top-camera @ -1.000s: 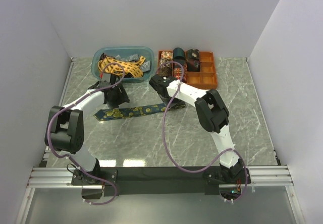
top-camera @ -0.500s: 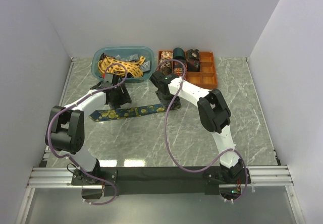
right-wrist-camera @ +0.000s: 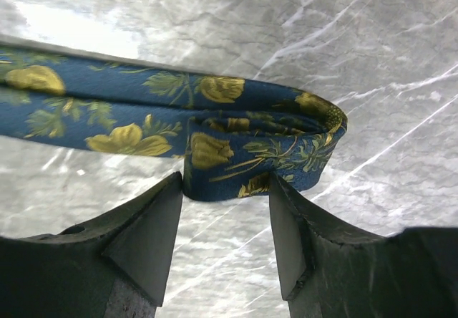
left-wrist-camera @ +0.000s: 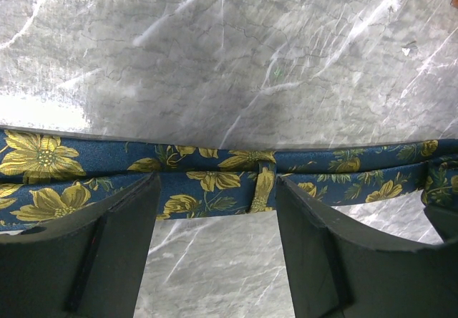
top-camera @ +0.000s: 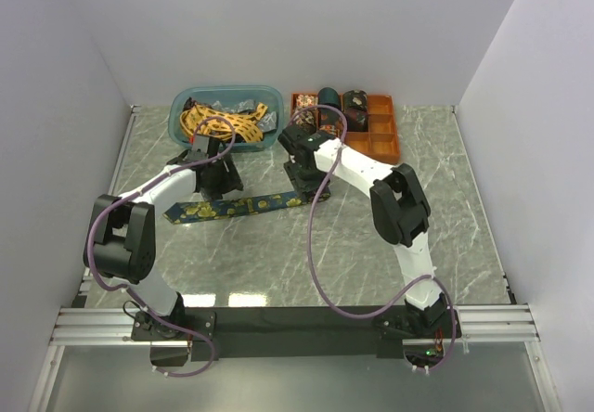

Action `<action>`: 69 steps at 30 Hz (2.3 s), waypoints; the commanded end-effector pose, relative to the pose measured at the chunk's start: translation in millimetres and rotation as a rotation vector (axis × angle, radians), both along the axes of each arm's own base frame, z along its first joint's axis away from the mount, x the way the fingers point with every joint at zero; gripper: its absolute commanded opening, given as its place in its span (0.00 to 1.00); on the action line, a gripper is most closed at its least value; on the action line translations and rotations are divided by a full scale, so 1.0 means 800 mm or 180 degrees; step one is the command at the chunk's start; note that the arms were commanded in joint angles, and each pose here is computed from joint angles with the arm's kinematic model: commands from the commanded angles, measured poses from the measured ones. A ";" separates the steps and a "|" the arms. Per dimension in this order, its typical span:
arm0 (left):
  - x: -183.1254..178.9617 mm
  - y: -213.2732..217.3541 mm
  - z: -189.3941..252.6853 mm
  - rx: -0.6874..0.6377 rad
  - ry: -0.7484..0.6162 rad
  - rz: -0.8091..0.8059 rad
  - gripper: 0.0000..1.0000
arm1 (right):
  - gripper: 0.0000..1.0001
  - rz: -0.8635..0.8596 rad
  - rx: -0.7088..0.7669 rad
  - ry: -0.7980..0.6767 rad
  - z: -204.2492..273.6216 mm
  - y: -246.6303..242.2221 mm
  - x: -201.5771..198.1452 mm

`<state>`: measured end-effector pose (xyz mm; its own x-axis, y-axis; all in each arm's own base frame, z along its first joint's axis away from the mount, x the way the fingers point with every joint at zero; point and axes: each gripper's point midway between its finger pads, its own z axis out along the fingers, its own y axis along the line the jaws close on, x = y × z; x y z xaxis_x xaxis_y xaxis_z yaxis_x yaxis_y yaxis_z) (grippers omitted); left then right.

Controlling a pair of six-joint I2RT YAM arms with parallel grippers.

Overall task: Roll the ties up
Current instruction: Roll the tie

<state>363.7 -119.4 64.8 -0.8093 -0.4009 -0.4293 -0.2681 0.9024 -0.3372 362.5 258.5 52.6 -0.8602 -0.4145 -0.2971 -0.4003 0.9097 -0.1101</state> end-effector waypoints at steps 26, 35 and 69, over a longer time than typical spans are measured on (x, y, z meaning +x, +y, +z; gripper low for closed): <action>0.042 -0.080 0.103 -0.0188 -0.1073 -0.0943 0.92 | 0.52 -0.0253 0.1128 0.0050 0.028 0.015 0.006; 0.062 -0.100 0.123 -0.0039 -0.1321 -0.1252 0.89 | 0.52 -0.0329 0.1218 -0.0229 0.067 0.005 0.013; 0.038 -0.313 0.022 0.0837 -0.1330 -0.4366 0.99 | 0.93 -0.2052 0.1701 -0.0651 0.110 -0.209 -0.043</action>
<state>396.2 -364.3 74.4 -0.3361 0.6671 -0.6649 0.8785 0.4764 0.0339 324.1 94.5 124.1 -0.8289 0.3346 -0.4483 0.1925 0.9231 0.3330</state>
